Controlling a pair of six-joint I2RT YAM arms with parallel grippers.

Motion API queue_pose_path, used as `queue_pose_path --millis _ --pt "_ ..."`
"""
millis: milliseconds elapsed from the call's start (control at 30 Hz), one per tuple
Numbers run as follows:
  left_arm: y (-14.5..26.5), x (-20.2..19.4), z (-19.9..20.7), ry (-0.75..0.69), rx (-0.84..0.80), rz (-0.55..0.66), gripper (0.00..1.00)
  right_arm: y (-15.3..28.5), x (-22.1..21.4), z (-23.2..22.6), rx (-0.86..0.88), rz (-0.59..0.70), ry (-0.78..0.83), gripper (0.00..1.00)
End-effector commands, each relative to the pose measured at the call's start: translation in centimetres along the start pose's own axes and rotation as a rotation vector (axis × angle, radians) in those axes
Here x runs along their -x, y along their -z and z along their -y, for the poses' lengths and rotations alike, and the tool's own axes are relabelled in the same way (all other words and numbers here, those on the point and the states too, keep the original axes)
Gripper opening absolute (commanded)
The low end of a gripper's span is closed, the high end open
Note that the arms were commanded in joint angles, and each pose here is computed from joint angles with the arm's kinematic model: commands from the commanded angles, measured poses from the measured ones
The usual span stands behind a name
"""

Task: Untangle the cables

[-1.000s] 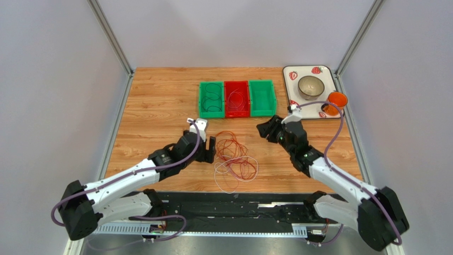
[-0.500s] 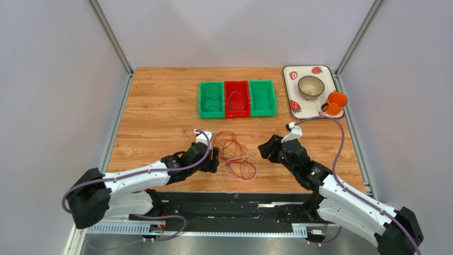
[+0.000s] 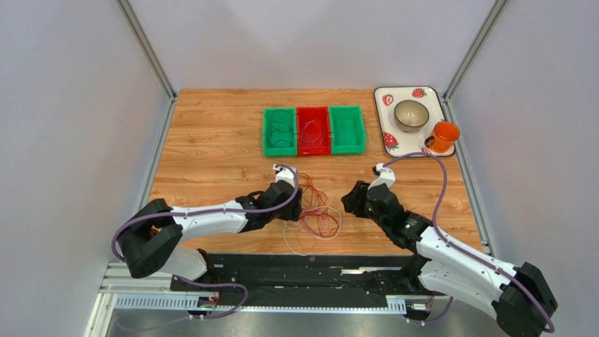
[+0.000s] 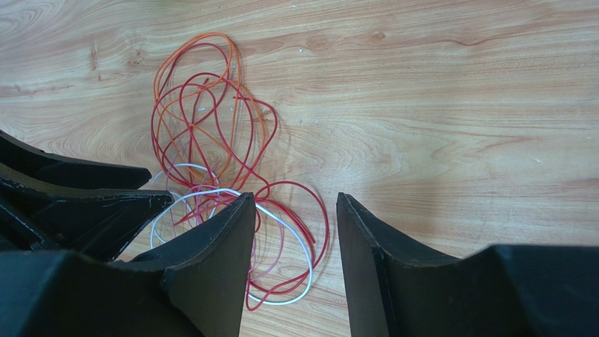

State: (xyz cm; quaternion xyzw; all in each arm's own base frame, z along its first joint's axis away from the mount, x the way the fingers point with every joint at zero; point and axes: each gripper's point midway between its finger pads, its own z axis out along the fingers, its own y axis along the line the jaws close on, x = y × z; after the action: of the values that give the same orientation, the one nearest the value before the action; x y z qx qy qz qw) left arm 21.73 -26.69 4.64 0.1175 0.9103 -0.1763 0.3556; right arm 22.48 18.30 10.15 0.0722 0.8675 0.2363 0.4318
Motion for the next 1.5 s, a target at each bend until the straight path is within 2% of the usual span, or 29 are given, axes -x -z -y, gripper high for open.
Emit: queue_pose_path --millis 0,167,400,767,900,1033,1200,1300,1467 --pt "0.0 2.1 1.3 0.016 -0.009 0.046 0.58 0.4 2.1 -1.5 0.038 0.066 -0.017 0.5" --pt "-0.7 0.9 -0.1 0.021 0.088 -0.011 0.48 0.4 2.1 -1.5 0.041 0.067 -0.013 0.5" --pt "0.1 0.4 -0.7 0.014 0.182 -0.024 0.48 0.4 1.9 -1.6 0.048 0.062 -0.009 0.5" --pt "-0.6 -1.0 0.2 0.014 0.172 -0.059 0.45 0.3 1.9 -1.6 0.049 0.06 -0.008 0.5" --pt "-0.9 -1.0 0.6 0.01 0.169 -0.069 0.37 0.3 2.0 -1.7 0.051 0.062 -0.008 0.5" --pt "-0.9 -0.9 0.6 0.008 0.172 -0.067 0.25 0.3 1.9 -1.6 0.05 0.059 -0.007 0.5" --pt "-0.2 0.0 0.3 -0.002 0.193 -0.048 0.2 0.3 1.9 -1.7 0.051 0.06 -0.009 0.5" --pt "1.0 1.2 0.2 -0.009 0.207 -0.019 0.17 0.3 1.9 -1.6 0.05 0.059 -0.007 0.5" --pt "3.2 3.2 -0.1 -0.004 0.224 0.028 0.04 0.3 2.0 -1.7 0.05 0.062 -0.008 0.5"
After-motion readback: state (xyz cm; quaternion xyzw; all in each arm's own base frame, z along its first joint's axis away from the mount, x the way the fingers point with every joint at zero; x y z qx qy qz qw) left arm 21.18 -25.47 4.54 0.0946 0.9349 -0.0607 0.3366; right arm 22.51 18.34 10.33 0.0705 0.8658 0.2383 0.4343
